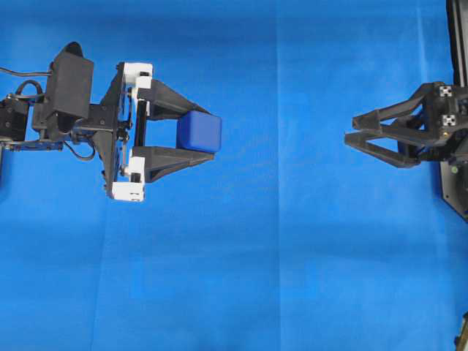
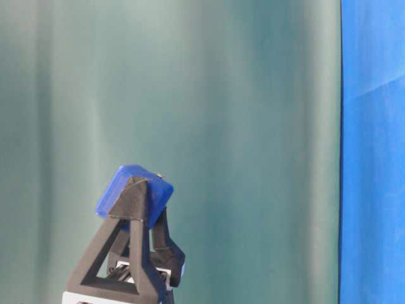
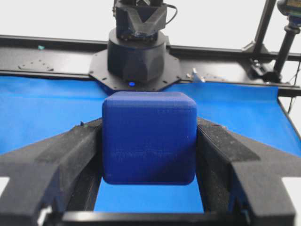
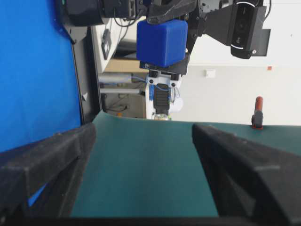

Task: Handover the blue block to the right arm after grasping it with the left arm, then place it in the designated position.

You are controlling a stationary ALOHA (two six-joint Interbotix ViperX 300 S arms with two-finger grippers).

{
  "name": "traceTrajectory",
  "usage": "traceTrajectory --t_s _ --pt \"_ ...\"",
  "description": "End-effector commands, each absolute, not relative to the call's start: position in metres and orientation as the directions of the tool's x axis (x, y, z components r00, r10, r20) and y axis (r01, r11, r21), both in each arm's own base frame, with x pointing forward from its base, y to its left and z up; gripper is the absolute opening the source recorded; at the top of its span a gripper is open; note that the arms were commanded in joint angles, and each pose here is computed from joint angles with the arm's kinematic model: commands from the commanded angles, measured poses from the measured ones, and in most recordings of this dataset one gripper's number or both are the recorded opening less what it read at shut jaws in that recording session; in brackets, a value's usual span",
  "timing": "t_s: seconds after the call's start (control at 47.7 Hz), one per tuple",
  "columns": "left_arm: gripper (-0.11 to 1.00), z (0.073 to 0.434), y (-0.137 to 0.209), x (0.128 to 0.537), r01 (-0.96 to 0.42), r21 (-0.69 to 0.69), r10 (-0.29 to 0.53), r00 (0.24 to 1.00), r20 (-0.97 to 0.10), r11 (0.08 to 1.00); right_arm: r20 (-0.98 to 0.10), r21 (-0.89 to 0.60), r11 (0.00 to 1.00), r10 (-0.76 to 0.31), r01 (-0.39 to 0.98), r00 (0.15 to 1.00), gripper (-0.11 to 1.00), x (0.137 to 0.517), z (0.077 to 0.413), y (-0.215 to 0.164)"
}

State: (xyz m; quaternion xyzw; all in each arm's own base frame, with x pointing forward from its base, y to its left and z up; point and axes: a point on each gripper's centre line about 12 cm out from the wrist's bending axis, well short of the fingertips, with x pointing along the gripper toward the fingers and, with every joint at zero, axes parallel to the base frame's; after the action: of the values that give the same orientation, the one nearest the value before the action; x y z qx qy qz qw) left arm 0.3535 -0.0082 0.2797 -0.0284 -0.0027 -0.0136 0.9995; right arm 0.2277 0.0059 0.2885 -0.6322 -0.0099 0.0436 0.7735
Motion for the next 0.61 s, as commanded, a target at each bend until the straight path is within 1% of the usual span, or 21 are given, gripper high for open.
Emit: traceTrajectory --t_s 0.0,0.273,0.587 --pt "0.49 0.290 -0.008 0.355 0.028 -0.057 -0.026 0.999 0.041 0.998 -0.005 -0.979 0.202 0.086 -0.022 0.996 0.94 0.234 0.301 0.006" --pt "0.49 0.290 -0.008 0.355 0.027 -0.061 -0.025 0.999 0.040 0.998 -0.011 -0.978 0.207 0.104 -0.032 0.995 0.94 0.262 0.306 0.007" --pt "0.49 0.289 -0.008 0.354 0.027 -0.069 -0.025 0.999 0.038 0.997 -0.048 -0.974 0.212 0.123 -0.073 0.991 0.94 0.308 0.301 0.008"
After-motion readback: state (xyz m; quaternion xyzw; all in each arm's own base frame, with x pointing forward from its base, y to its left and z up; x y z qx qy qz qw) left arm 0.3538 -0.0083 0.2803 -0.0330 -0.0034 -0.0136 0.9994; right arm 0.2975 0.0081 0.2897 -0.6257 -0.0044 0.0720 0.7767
